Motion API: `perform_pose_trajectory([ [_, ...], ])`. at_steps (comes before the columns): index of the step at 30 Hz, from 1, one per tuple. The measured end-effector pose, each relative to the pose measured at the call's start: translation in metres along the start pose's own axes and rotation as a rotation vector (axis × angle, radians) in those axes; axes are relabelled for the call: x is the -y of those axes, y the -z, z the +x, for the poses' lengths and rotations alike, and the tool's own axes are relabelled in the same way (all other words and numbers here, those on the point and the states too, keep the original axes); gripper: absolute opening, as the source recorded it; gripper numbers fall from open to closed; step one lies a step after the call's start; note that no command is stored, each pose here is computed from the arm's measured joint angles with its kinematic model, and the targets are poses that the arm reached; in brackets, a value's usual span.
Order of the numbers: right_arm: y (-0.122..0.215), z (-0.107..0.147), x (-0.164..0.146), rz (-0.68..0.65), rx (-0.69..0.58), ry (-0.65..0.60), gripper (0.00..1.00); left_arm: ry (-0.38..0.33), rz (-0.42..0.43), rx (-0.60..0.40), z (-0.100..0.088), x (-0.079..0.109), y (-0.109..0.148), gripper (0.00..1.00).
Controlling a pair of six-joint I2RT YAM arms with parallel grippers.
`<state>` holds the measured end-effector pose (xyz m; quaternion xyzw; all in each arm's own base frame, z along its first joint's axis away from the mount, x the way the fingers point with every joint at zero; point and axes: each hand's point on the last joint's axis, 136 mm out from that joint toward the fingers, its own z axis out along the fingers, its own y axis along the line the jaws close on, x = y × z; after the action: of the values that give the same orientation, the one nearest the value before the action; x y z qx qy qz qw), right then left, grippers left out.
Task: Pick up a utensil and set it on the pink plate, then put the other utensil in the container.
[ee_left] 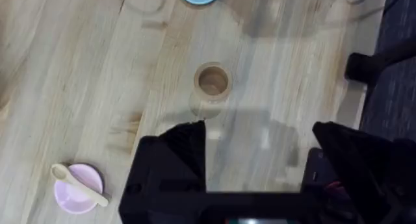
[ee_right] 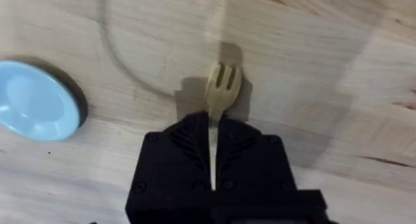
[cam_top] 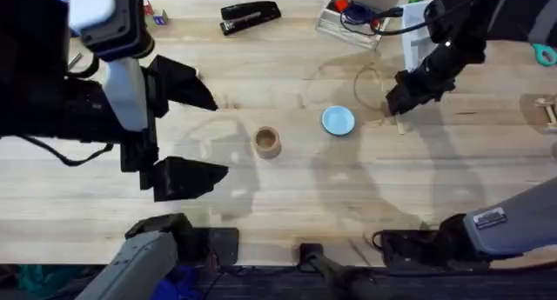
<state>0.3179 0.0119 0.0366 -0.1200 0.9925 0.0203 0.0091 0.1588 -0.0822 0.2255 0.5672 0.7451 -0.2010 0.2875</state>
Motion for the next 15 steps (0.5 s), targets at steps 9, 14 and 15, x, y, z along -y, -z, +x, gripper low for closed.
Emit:
perform_pose_trajectory([
  [9, 0.002, 0.009, -0.003, -0.024, -0.08, 0.016, 0.031, 0.0, 0.0, 0.0, 0.0, 0.0, 0.0, 0.992],
  [14, 0.015, 0.005, -0.003, -0.028, -0.084, 0.052, 0.032, 0.0, 0.0, 0.0, 0.0, 0.0, 0.0, 0.993],
  [15, 0.02, 0.0, -0.002, -0.024, -0.066, 0.059, 0.033, 0.0, 0.0, 0.0, 0.0, 0.0, 0.0, 0.993],
])
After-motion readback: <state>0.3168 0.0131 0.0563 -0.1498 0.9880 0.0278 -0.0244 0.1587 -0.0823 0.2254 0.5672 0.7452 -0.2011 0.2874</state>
